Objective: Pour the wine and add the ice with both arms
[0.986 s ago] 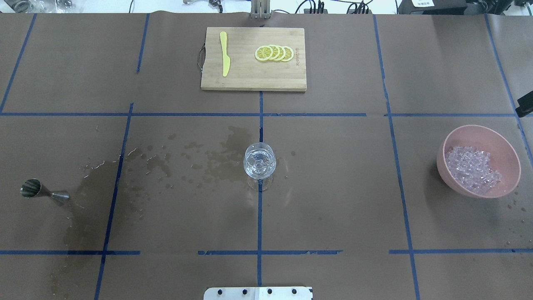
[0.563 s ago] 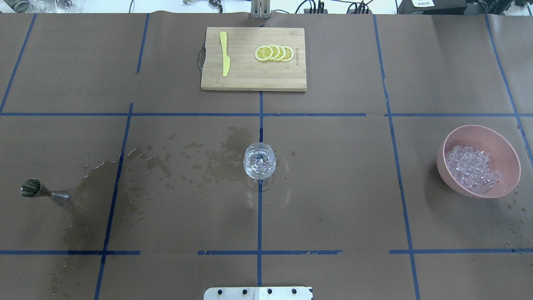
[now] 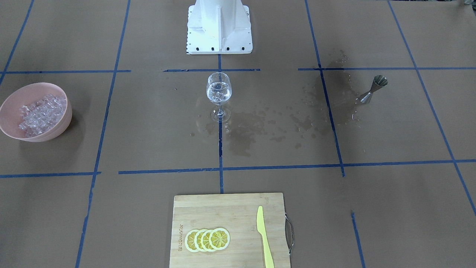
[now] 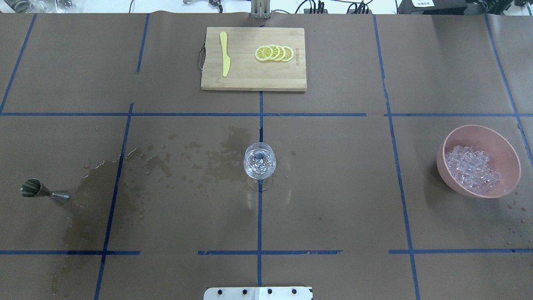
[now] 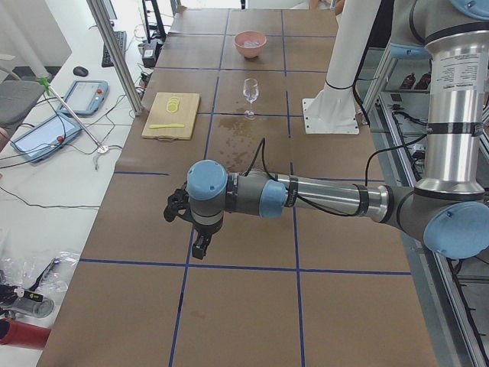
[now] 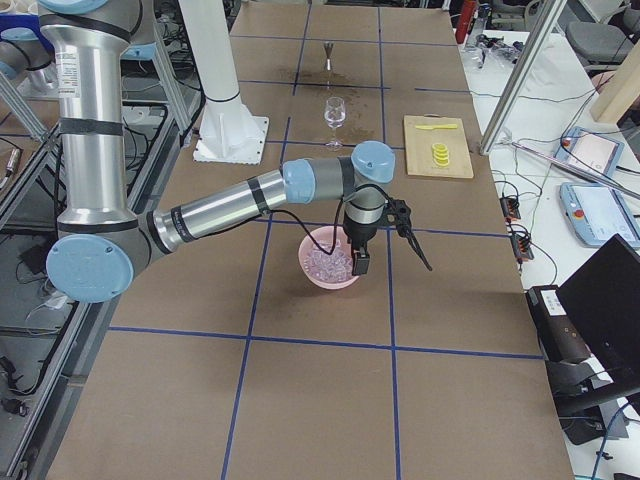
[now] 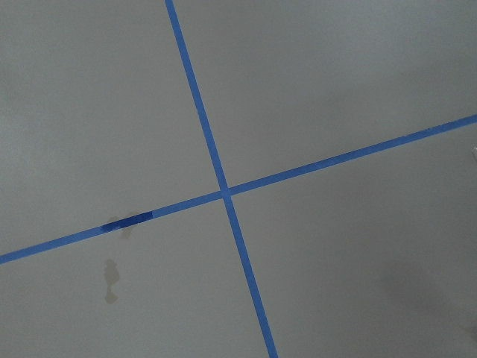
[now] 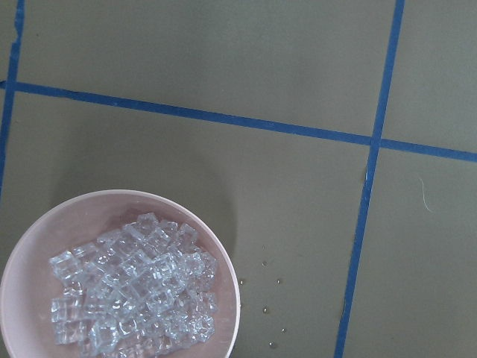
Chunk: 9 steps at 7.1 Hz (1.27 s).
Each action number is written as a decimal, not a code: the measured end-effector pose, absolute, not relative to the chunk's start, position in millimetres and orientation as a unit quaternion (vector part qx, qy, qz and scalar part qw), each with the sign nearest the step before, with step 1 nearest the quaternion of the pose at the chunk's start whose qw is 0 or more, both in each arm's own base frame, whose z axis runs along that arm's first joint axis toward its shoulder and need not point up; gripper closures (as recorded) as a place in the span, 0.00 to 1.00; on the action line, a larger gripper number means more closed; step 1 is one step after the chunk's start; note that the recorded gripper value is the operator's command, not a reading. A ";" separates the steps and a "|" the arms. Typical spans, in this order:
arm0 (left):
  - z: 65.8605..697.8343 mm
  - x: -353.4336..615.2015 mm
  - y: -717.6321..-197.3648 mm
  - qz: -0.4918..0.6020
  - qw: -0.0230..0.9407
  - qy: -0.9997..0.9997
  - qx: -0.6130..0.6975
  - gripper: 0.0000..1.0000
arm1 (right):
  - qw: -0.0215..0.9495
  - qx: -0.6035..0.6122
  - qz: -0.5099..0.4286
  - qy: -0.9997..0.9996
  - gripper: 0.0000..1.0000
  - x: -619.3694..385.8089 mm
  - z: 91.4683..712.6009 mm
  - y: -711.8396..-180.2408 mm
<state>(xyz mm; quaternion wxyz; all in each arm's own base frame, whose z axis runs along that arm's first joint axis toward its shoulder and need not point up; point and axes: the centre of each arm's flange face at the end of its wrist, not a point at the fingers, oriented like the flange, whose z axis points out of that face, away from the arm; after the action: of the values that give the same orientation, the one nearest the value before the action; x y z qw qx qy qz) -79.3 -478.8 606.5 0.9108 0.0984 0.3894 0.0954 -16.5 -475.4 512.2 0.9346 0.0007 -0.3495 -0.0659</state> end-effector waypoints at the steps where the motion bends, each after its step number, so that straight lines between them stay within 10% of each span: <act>1: 613.2 -74.8 -479.1 0.095 0.911 0.391 0.089 0.00 | 0.935 -0.012 -0.071 -0.348 0.00 -17.1 536.2 -480.1; 9: 613.3 -66.8 -479.7 0.101 0.911 0.392 0.085 0.00 | 0.915 0.012 -0.087 -0.394 0.00 13.3 595.5 -503.5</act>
<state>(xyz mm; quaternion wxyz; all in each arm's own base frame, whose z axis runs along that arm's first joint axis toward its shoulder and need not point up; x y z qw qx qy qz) -66.8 -479.7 613.3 0.9106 0.0850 0.3916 0.1013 13.3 -503.5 595.5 0.9150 0.0115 -0.3939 -0.0868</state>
